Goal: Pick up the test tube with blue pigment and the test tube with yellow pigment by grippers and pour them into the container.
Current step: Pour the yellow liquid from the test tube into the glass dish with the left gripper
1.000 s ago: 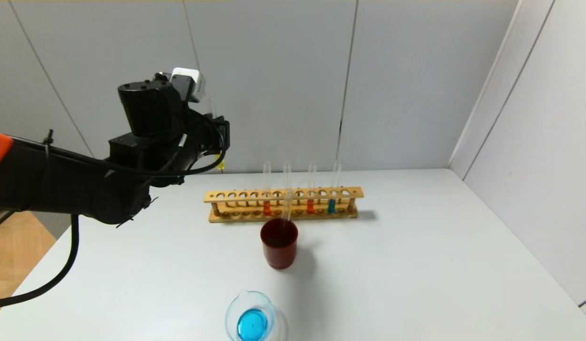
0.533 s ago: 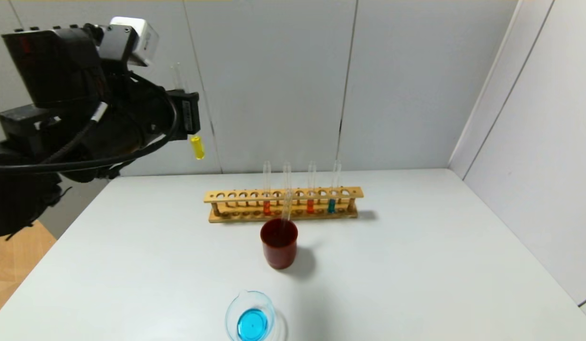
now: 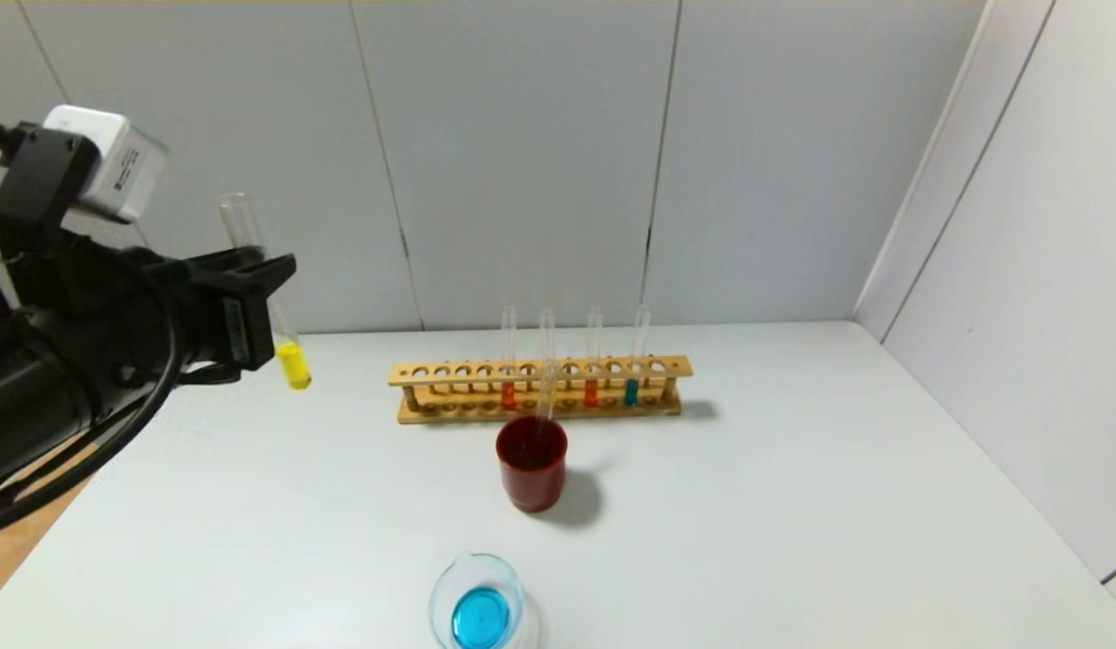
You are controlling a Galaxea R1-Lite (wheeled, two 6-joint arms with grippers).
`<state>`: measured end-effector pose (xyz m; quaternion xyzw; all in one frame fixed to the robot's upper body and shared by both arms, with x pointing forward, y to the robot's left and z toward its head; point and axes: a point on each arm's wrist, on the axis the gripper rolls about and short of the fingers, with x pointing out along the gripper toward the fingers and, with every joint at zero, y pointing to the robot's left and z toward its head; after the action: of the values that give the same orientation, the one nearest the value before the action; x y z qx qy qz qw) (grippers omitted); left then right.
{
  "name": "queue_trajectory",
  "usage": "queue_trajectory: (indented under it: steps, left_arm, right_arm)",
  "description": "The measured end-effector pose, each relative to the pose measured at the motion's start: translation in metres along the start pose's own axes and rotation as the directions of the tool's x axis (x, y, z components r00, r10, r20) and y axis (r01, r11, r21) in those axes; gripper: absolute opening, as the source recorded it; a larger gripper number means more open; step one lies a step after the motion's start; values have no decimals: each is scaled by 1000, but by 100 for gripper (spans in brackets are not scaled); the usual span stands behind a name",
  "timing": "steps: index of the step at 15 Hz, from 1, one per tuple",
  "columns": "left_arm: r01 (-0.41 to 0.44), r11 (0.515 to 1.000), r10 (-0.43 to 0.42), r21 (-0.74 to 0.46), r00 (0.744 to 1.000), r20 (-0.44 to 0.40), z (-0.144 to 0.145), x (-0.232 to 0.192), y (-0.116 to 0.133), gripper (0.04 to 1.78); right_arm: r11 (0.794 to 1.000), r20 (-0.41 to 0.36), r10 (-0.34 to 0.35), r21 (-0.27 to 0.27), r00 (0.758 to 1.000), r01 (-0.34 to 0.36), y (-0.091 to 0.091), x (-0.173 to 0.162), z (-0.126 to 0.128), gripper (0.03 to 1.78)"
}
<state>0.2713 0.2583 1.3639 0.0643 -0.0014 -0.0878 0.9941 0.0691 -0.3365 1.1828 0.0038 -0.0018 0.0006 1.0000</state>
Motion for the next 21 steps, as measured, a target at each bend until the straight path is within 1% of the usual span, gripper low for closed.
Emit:
queue_trajectory:
  steps: [3, 5, 7, 8, 10, 13, 17, 19, 21]
  left_arm:
    - [4, 1000, -3, 18, 999, -44, -21, -19, 2, 33]
    - [13, 998, -9, 53, 996, -83, -36, -29, 3, 33]
    - [49, 993, -35, 106, 991, -130, -54, -38, 0, 33]
    - [81, 988, -60, 132, 986, -154, -63, -42, -3, 33]
    - [167, 967, -128, 191, 971, -204, -80, -51, -11, 33]
    - [269, 920, -203, 284, 949, -243, -93, -59, -21, 33]
    - [333, 857, -223, 394, 928, -300, -105, -60, -26, 33]
    - [358, 834, -223, 421, 915, -336, -111, -55, -29, 33]
    - [384, 817, -219, 431, 897, -384, -118, -46, -34, 33]
  right_arm:
    - [1000, 0, 0, 0, 1000, 0, 0, 0, 0, 175]
    - [1000, 0, 0, 0, 1000, 0, 0, 0, 0, 175]
    - [1000, 0, 0, 0, 1000, 0, 0, 0, 0, 175]
    - [1000, 0, 0, 0, 1000, 0, 0, 0, 0, 175]
    - [1000, 0, 0, 0, 1000, 0, 0, 0, 0, 175]
    - [1000, 0, 0, 0, 1000, 0, 0, 0, 0, 175]
    - [1000, 0, 0, 0, 1000, 0, 0, 0, 0, 175]
    - [1000, 0, 0, 0, 1000, 0, 0, 0, 0, 175]
    - [1000, 0, 0, 0, 1000, 0, 0, 0, 0, 175]
